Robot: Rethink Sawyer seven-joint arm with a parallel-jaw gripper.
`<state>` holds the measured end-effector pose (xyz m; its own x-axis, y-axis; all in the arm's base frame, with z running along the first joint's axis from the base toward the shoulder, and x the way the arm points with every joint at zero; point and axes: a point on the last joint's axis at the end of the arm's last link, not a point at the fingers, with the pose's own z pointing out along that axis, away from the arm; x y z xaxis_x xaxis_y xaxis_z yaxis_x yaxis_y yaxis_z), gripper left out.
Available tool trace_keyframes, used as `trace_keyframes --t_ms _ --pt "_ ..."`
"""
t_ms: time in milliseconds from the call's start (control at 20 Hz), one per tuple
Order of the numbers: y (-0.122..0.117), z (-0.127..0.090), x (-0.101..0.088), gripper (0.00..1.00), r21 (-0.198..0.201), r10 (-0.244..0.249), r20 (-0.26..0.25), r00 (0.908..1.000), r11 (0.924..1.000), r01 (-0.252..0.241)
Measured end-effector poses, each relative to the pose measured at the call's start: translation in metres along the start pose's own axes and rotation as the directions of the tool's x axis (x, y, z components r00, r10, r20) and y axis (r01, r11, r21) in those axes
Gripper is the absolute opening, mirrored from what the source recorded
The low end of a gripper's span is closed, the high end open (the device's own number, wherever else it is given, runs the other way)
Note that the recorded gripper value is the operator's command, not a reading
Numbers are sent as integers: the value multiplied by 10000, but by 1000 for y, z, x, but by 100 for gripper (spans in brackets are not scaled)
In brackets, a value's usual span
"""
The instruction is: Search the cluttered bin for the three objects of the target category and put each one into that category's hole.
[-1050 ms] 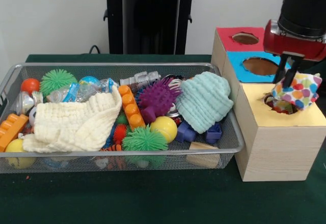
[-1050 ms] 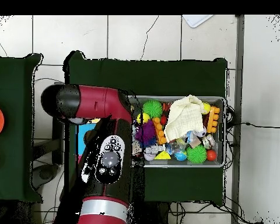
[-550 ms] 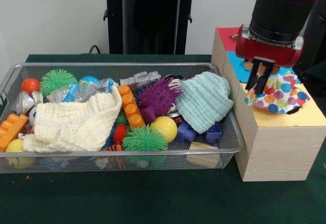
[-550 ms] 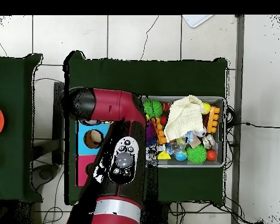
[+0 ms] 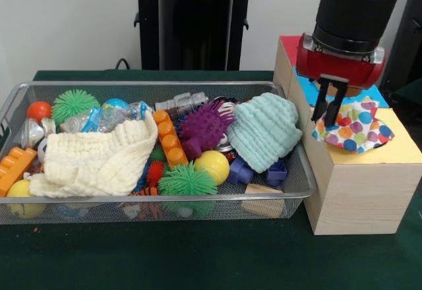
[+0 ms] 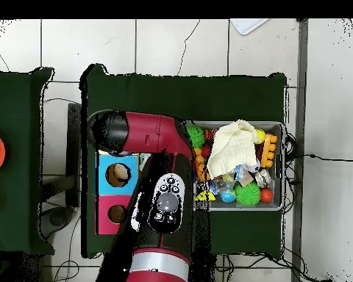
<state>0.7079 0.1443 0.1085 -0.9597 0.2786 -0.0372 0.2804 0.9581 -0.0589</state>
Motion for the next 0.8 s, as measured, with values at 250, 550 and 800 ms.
trace_keyframes --t_ms 250,550,800 --pt "11 8 -1 0 -384 18 89 10000 9993 -15" --pt "27 20 7 0 -624 -125 -160 9998 9980 115" --pt "31 22 8 0 -695 -169 -193 9997 9975 156"
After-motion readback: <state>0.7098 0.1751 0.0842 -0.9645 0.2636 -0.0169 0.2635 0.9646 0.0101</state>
